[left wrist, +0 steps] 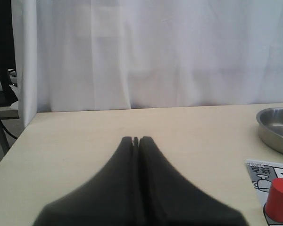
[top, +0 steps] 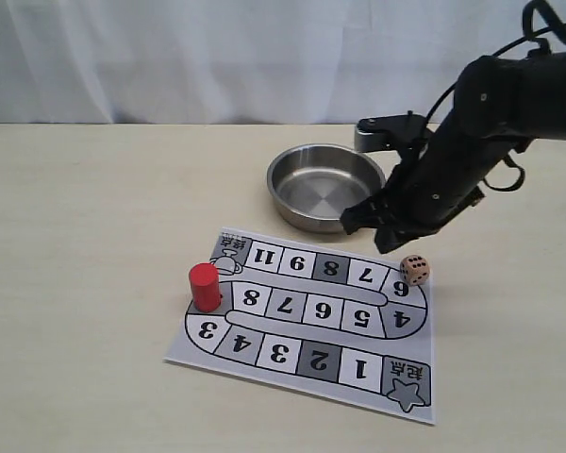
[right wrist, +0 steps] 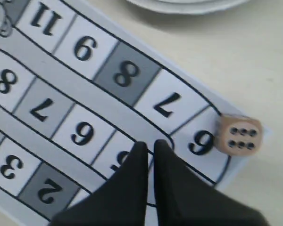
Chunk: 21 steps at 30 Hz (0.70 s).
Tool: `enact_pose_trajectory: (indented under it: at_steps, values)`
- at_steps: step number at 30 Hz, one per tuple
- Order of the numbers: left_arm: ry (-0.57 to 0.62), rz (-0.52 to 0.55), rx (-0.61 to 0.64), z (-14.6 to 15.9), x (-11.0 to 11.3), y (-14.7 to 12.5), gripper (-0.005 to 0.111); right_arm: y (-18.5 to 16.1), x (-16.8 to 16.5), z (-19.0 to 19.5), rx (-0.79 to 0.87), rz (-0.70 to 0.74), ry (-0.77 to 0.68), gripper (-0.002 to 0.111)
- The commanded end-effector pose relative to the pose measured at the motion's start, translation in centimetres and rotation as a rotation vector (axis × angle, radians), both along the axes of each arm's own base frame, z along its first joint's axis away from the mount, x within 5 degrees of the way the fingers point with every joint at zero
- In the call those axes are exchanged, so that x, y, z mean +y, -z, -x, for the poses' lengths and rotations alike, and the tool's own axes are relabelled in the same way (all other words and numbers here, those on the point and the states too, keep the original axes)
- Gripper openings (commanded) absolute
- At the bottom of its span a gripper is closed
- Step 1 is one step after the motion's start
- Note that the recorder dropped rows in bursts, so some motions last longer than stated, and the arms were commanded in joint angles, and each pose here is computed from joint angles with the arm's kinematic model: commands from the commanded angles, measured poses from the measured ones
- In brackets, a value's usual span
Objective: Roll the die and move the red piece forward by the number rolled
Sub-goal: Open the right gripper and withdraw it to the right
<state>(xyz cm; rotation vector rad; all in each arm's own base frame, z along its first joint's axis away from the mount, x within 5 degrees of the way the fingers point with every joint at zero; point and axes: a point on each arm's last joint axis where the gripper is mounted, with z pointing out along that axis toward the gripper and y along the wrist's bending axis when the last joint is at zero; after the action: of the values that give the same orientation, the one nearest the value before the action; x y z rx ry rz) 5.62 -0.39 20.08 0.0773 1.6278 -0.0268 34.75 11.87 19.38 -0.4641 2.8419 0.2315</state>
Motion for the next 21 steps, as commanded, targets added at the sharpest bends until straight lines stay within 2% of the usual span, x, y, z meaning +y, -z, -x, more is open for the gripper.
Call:
enact_pose_trajectory:
  at_steps: [1,9,12,17,21]
  values:
    - [0.001,0.012,-0.002,0.0,0.0,0.1,0.0,-0.1,-3.7,-0.3,0.052,0.059,0.071,0.004]
    - [0.001,0.012,-0.002,0.0,0.0,0.1,0.0,1.0,-10.0,-0.3,0.098,0.069,0.233,0.004]
    - [0.001,0.012,-0.002,0.0,0.0,0.1,0.0,1.6,-11.7,0.1,0.116,0.099,0.25,0.004]
    - [0.001,0.012,-0.002,0.0,0.0,0.1,0.0,2.0,-12.7,0.7,0.131,0.108,0.228,0.004]
    - [0.001,0.012,-0.002,0.0,0.0,0.1,0.0,0.3,-12.3,1.0,0.081,0.094,0.21,0.004]
